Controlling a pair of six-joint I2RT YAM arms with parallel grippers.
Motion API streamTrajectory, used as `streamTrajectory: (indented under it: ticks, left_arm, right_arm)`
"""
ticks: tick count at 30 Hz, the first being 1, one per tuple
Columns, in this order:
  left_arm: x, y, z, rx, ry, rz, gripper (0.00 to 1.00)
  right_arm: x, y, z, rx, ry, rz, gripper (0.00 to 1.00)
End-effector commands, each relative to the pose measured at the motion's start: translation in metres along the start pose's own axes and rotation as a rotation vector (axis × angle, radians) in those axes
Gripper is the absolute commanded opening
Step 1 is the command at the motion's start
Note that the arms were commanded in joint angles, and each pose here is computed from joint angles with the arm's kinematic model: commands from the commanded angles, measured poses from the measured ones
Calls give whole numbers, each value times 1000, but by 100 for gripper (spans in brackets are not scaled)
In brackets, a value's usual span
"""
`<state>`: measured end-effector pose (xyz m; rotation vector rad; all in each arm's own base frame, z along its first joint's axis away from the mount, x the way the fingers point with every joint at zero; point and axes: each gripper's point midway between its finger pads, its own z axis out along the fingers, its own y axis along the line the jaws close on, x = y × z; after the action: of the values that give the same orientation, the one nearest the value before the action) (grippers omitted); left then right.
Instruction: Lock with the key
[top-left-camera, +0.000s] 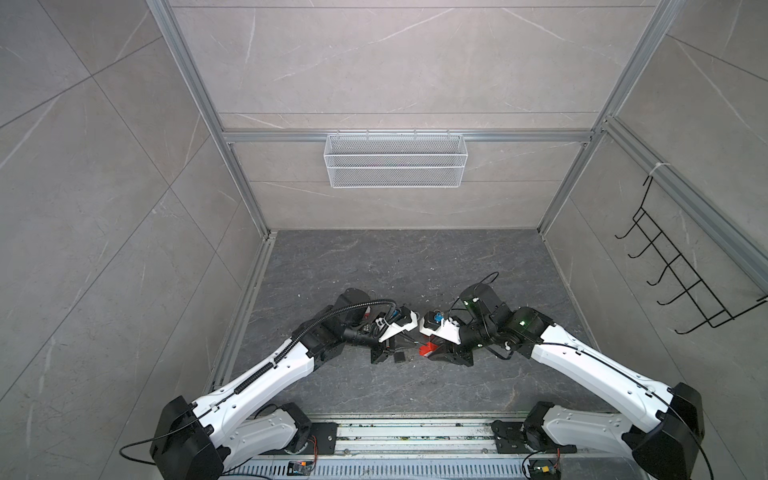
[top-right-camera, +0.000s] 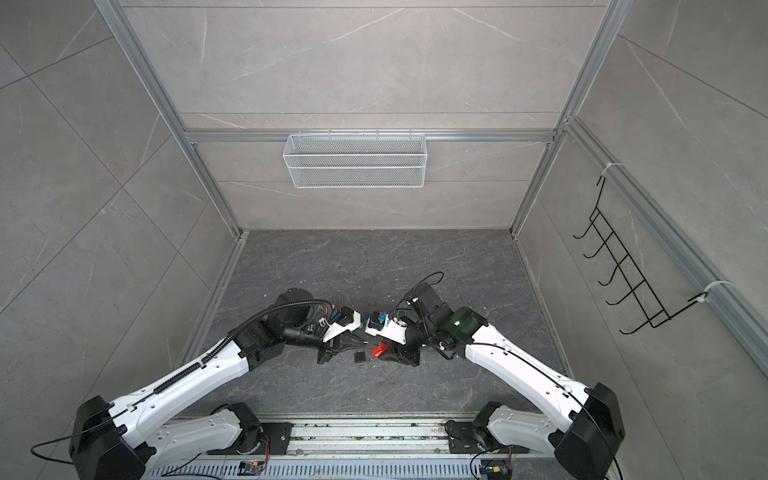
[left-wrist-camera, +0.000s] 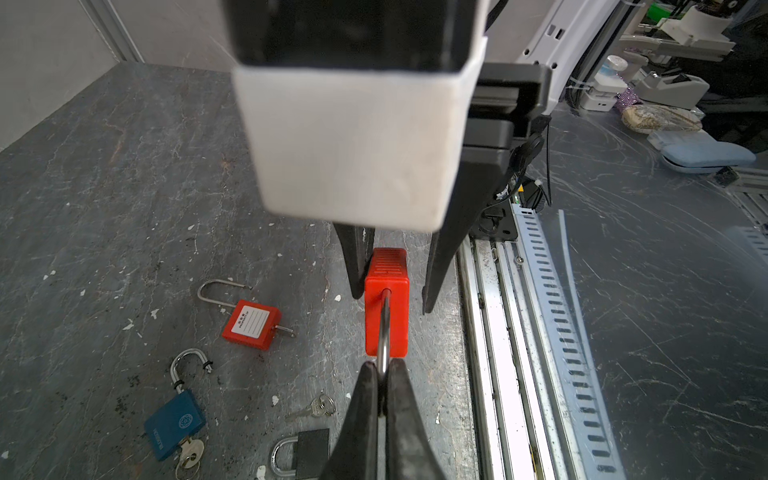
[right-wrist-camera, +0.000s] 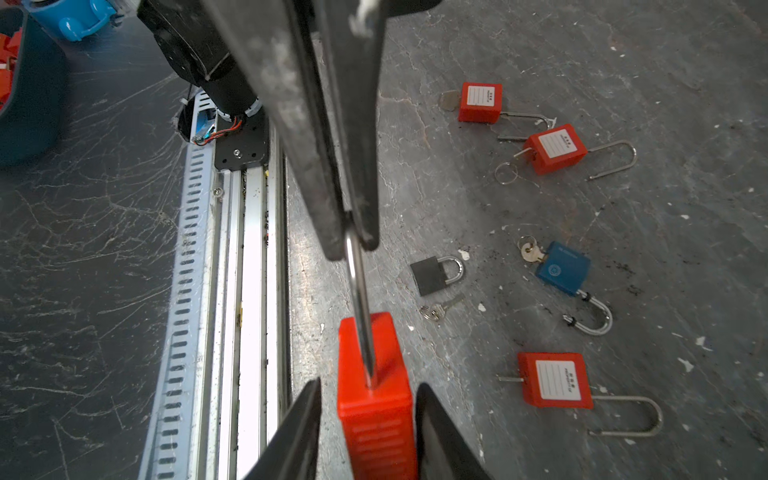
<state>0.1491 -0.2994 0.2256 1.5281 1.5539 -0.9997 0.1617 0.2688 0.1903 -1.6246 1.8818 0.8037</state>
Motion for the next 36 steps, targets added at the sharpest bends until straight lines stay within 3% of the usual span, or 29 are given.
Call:
streamTrajectory:
  ticks: [1,7,12,16,19,26,30,36]
  left_arm:
    - [-25,-6,-7,35,-53,80,0]
    - [-25,-8,-6,58,-48,94,0]
    - [-17,7,-4,-15,8,76,2]
    - [-15,27,-13,-150,-9,67,40]
    - [-11,45,-26,-259,-68,47,56]
    - [6,94,-60,-513,-103,-137,59]
    - [19,117,-73,-632,-83,-295,64]
    - [33,122,-75,-664,-52,-431,64]
  right_arm:
    - [1,8,3,-50,-5,-11,36]
    - [0,12,3,-75,2,-3,20]
    - [-1,9,5,-74,8,69,16]
    - [2,7,10,-91,55,215,16]
    - [6,6,15,-87,41,296,16]
    - [16,-10,39,-39,6,489,12]
    - [36,-39,61,62,105,684,15]
    - [53,-56,90,84,184,802,15]
